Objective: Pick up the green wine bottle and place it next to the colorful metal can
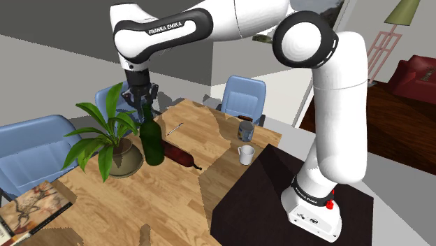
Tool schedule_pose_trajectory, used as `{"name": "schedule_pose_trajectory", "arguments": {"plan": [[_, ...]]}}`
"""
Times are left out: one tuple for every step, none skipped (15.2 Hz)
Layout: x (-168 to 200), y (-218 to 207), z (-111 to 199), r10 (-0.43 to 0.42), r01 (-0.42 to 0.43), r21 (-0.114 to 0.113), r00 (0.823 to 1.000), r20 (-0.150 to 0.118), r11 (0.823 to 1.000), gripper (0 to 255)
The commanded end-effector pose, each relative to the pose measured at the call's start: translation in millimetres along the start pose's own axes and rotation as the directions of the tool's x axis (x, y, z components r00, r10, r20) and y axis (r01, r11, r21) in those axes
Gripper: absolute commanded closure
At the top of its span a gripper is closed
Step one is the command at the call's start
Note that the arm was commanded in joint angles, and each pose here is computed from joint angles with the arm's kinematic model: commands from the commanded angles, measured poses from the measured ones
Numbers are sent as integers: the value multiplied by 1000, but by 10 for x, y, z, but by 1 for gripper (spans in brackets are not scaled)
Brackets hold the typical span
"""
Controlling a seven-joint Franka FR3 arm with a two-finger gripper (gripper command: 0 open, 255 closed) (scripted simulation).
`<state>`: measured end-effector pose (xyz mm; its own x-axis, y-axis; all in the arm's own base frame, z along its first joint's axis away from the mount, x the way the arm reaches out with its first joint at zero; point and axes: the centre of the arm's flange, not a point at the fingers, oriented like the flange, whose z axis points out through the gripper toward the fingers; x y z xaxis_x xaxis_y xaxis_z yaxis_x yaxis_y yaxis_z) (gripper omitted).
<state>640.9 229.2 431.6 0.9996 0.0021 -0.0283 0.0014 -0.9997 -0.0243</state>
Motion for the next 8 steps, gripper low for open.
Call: {"name": "schedule_pose_trajectory", "arguments": {"plan": [[-5,255,-20,0,0,0,1000,0,1000,255],[0,386,-23,0,0,0,1000,0,1000,255],[5,518,-27,0,0,0,1000,0,1000,255],[10,650,-31,0,0,0,1000,0,1000,255],[15,782,-34,0,0,0,1000,0,1000,255],[20,914,-38,0,0,0,1000,0,1000,255],[25,1046,-42,0,0,0,1000,0,1000,255],[31,1178,-46,0,0,0,1000,0,1000,255]]}}
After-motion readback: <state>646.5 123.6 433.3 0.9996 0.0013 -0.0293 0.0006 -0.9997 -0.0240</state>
